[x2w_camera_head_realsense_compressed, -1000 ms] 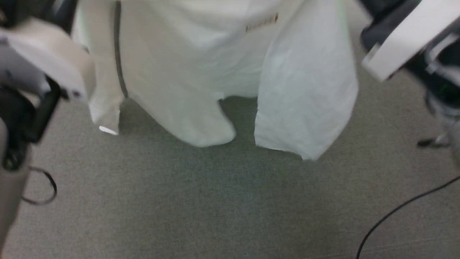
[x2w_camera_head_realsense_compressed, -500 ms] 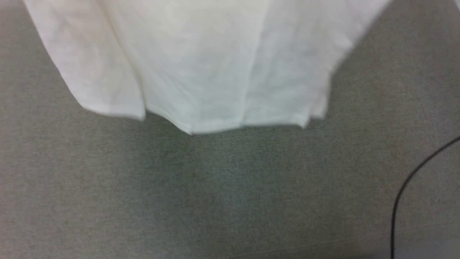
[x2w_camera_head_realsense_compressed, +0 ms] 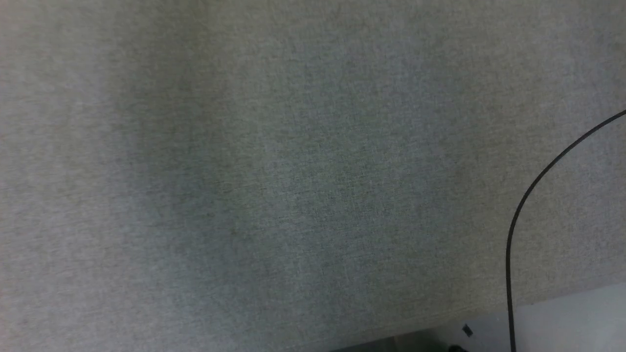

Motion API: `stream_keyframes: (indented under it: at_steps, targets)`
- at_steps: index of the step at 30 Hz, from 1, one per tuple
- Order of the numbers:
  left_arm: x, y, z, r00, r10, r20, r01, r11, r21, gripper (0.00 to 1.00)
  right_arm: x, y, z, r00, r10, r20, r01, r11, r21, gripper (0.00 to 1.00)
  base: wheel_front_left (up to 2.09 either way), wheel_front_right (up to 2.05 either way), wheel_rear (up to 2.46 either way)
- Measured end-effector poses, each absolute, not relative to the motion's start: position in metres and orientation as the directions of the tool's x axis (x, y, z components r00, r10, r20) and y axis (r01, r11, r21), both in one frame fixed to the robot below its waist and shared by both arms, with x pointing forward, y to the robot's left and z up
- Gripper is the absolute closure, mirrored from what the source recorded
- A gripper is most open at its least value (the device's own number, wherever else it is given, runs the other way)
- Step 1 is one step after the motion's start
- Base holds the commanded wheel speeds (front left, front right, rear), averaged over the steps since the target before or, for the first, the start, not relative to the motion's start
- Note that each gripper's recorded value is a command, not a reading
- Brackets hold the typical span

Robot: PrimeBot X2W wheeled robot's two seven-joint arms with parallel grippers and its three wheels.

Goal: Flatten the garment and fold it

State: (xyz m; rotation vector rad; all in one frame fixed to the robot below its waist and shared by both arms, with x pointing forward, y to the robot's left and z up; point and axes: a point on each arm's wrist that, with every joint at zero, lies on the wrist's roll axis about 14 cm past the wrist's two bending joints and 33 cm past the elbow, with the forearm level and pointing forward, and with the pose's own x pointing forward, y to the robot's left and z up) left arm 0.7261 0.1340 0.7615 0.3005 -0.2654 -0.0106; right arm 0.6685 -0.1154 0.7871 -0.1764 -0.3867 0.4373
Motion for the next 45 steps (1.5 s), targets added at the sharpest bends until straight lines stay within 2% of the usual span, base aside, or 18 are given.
stream_keyframes:
  at_steps: [6,10,15,19,26,34,45]
  targets:
    - [0.748,0.135,0.673,0.99,0.0,0.141,-0.027,0.98,0.195,1.0,0.691,-0.112,0.71,0.874,0.451,0.18,-0.406,0.882,-0.239,1.0,0.0,0.0,0.0]
    - [0.739,0.137,0.603,0.999,0.019,0.035,-0.023,0.992,0.124,1.0,0.691,-0.114,0.645,0.895,0.443,0.051,-0.426,0.884,-0.191,1.0,0.0,0.0,0.0]
    - [0.694,0.135,0.507,0.992,0.023,-0.126,-0.015,0.998,0.059,1.0,0.661,-0.117,0.556,0.89,0.434,-0.136,-0.449,0.886,-0.111,1.0,0.0,0.0,0.0]
    - [0.639,0.143,0.465,0.979,0.034,-0.201,-0.029,0.999,0.025,1.0,0.62,-0.113,0.506,0.865,0.443,-0.236,-0.462,0.886,-0.027,1.0,0.0,0.0,0.0]
    - [0.539,0.154,0.443,0.963,0.025,-0.268,-0.031,0.999,-0.017,1.0,0.549,-0.112,0.469,0.847,0.443,-0.293,-0.439,0.895,0.083,1.0,0.0,0.0,0.0]
    - [0.434,0.167,0.455,0.951,0.045,-0.304,-0.059,0.998,-0.036,1.0,0.469,-0.116,0.439,0.837,0.42,-0.35,-0.397,0.907,0.138,1.0,0.0,0.0,0.0]
    - [0.329,0.182,0.471,0.927,0.071,-0.368,-0.089,0.995,-0.032,1.0,0.388,-0.111,0.395,0.836,0.338,-0.432,-0.271,0.939,0.211,1.0,0.0,0.0,0.0]
